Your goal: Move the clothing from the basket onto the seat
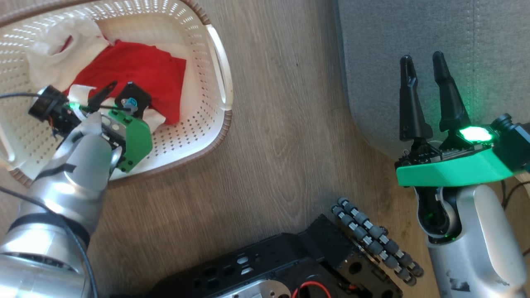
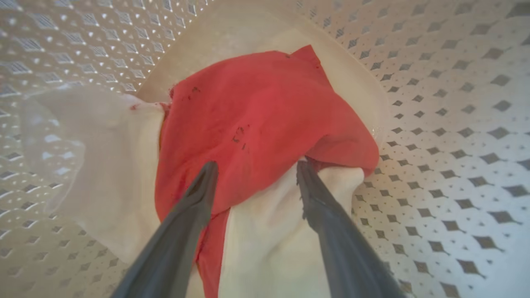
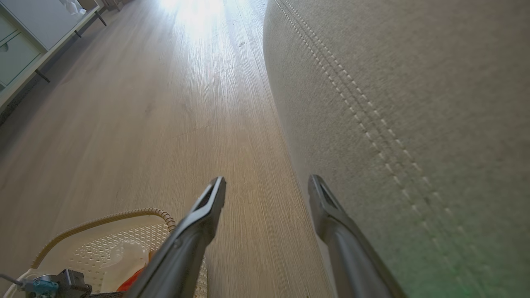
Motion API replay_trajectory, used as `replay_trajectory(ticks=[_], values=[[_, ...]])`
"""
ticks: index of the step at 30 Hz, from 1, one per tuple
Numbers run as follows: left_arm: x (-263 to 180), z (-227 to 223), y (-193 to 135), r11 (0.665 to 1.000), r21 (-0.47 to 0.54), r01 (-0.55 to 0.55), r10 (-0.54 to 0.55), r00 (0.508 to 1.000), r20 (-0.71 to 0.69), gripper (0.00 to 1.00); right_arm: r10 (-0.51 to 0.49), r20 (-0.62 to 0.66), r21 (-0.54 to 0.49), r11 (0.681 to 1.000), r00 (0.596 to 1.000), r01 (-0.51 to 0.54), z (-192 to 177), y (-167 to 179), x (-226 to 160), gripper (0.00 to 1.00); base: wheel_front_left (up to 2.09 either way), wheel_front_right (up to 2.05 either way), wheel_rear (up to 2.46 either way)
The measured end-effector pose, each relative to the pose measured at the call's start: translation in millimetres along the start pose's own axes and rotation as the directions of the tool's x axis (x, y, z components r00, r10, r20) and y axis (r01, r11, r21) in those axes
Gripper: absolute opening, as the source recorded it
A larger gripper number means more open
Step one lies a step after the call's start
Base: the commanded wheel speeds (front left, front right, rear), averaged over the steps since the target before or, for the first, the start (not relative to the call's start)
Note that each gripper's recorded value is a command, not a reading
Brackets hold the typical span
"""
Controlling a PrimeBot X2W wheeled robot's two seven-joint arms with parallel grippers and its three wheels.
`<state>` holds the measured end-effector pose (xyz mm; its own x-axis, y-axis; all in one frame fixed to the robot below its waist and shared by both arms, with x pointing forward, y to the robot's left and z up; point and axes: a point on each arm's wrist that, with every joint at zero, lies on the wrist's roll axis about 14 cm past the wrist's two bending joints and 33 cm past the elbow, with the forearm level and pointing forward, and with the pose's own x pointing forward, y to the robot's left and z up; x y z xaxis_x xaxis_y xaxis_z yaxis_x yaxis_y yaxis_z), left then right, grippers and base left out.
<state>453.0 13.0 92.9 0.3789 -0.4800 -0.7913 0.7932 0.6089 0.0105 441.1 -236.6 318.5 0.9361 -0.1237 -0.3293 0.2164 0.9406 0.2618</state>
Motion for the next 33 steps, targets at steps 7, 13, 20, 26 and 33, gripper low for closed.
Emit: replay_trajectory(ticks=[7,13,20,26,33], values=[[11.7,-5.6,10.1,0.999,0.044,0.002,0.002,0.997,-0.072,1.0,0.008,-0.005,-0.03,1.0,1.0,-0.008,-2.4,0.9,1.2,1.0,0.0,0.0,0.0],[15.4,-17.5,3.8,0.994,0.096,0.059,-0.044,0.987,-0.156,1.0,-0.014,0.009,-0.044,0.999,1.0,0.014,1.2,-5.8,2.2,1.0,0.0,0.0,0.0],[14.6,-37.4,-1.0,0.984,0.138,0.108,-0.069,0.963,-0.259,1.0,-0.018,0.012,-0.049,0.999,1.0,0.019,1.0,-7.8,2.8,1.0,0.0,0.0,0.0],[15.5,-43.3,6.4,0.982,0.155,0.106,-0.056,0.952,-0.3,1.0,-0.021,0.009,-0.051,0.998,1.0,0.021,0.9,-8.1,0.1,1.0,0.0,0.0,0.0],[14.3,-57.9,5.0,0.986,0.123,0.111,-0.061,0.933,-0.355,1.0,-0.031,-0.003,-0.052,0.998,1.0,0.031,-3.9,-10.8,-3.5,1.0,0.0,0.0,0.0]])
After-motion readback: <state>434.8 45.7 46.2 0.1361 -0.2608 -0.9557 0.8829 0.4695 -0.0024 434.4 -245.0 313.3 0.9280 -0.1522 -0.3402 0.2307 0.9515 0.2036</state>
